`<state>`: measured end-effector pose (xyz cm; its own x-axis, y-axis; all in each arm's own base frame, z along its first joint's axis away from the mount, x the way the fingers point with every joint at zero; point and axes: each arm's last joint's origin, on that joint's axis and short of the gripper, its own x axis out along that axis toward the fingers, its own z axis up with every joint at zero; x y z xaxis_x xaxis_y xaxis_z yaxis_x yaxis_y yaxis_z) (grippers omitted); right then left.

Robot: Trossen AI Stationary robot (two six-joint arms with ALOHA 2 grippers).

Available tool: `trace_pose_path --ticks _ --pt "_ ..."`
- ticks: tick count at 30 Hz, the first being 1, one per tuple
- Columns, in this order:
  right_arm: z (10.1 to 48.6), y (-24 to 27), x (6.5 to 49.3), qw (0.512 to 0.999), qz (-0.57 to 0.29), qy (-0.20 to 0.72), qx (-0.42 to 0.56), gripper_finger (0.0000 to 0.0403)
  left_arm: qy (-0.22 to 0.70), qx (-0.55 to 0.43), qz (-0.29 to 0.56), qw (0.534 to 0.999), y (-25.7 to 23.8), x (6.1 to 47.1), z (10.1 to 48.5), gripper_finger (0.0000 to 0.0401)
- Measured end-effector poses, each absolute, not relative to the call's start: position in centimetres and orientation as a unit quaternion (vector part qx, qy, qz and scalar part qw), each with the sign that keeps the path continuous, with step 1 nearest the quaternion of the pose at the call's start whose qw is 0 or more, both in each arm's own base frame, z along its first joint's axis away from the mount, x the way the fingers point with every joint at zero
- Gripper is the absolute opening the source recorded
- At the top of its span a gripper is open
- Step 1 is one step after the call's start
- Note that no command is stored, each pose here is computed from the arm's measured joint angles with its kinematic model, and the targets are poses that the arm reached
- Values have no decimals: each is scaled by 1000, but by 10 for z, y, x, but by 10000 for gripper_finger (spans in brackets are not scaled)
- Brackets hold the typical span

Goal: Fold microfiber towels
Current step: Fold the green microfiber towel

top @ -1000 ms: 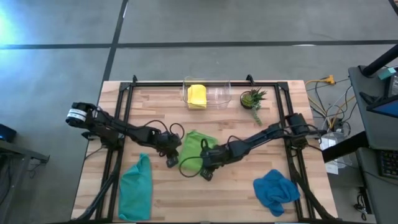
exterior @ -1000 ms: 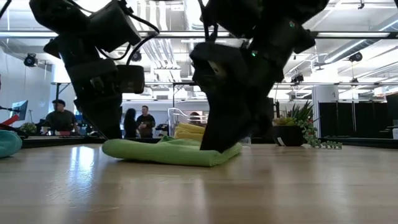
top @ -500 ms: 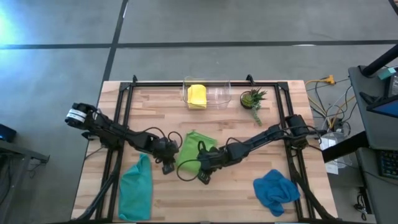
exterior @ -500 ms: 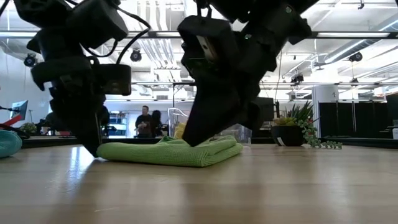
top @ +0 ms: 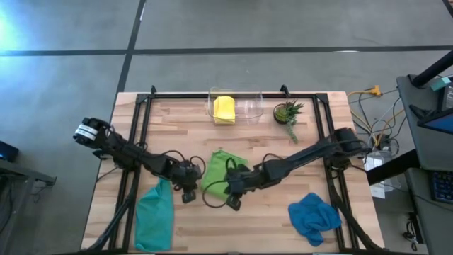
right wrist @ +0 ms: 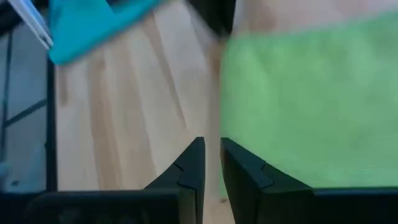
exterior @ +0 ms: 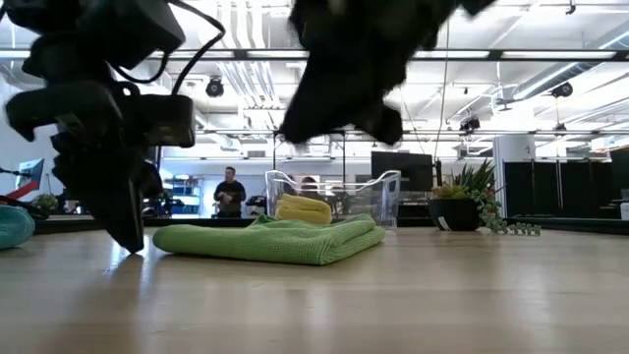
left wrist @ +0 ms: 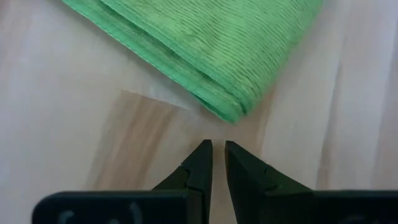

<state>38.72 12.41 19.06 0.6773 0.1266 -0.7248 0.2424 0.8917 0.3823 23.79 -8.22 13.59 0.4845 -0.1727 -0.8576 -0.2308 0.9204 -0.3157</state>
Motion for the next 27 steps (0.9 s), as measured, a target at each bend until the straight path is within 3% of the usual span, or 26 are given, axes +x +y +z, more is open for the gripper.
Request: trace_pose_path --ticks 5,11,22,27 --pt "219 120 361 901 -85 393 160 47 497 -181 35 848 -86 237 136 28" --pt "225 116 334 895 -112 412 130 47 437 -187 148 867 -79 241 136 27" --pt "207 105 292 887 -112 432 119 47 418 -269 80 864 -100 289 122 1" --pt "199 108 282 908 -43 401 111 47 420 -268 78 864 -104 297 128 0"
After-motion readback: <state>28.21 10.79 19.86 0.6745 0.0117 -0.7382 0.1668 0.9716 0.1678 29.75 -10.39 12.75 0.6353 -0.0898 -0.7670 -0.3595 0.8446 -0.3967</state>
